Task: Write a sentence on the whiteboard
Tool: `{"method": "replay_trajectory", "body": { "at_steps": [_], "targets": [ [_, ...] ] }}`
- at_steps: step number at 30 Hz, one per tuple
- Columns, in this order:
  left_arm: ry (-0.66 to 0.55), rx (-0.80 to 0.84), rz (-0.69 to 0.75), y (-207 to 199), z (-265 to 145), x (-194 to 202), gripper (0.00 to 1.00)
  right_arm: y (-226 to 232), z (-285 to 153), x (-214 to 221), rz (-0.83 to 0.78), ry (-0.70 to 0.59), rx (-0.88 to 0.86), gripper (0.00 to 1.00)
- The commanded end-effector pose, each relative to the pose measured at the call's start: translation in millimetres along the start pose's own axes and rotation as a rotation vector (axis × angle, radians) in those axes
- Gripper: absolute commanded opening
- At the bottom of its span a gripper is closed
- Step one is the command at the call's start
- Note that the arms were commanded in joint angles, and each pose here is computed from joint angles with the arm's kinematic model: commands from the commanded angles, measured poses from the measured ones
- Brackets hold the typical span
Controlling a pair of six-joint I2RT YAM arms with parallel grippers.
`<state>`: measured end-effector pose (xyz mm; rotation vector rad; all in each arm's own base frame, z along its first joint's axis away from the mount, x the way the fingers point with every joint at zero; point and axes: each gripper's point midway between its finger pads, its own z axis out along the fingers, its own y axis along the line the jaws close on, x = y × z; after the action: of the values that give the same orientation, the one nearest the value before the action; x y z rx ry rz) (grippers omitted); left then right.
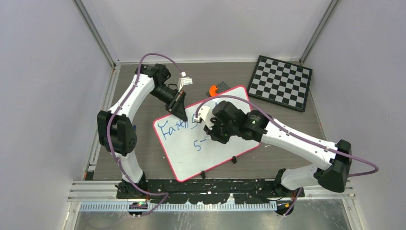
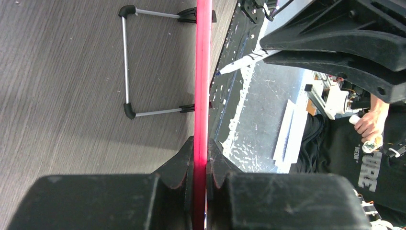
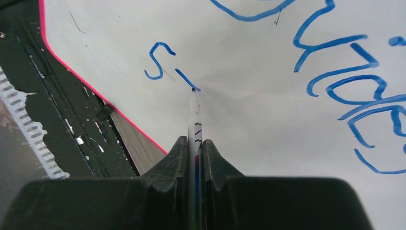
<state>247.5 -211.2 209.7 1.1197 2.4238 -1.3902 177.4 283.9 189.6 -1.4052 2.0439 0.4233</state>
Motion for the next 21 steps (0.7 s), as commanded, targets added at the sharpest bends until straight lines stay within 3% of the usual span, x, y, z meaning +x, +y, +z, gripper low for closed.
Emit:
{"method": "replay_trajectory", "body": {
  "at_steps": [1, 21],
  "targets": [
    [0.049, -0.078, 0.015, 17.8, -2.8, 6.2, 0.00, 4.1, -17.6, -36.7, 0.011, -0.114, -0.032, 0.00],
    [0.054, -0.080, 0.019, 18.0, -2.5, 8.1, 0.00, 0.1, 12.3, -14.7, 0.025, -0.048, -0.002, 0.00]
  ]
}}
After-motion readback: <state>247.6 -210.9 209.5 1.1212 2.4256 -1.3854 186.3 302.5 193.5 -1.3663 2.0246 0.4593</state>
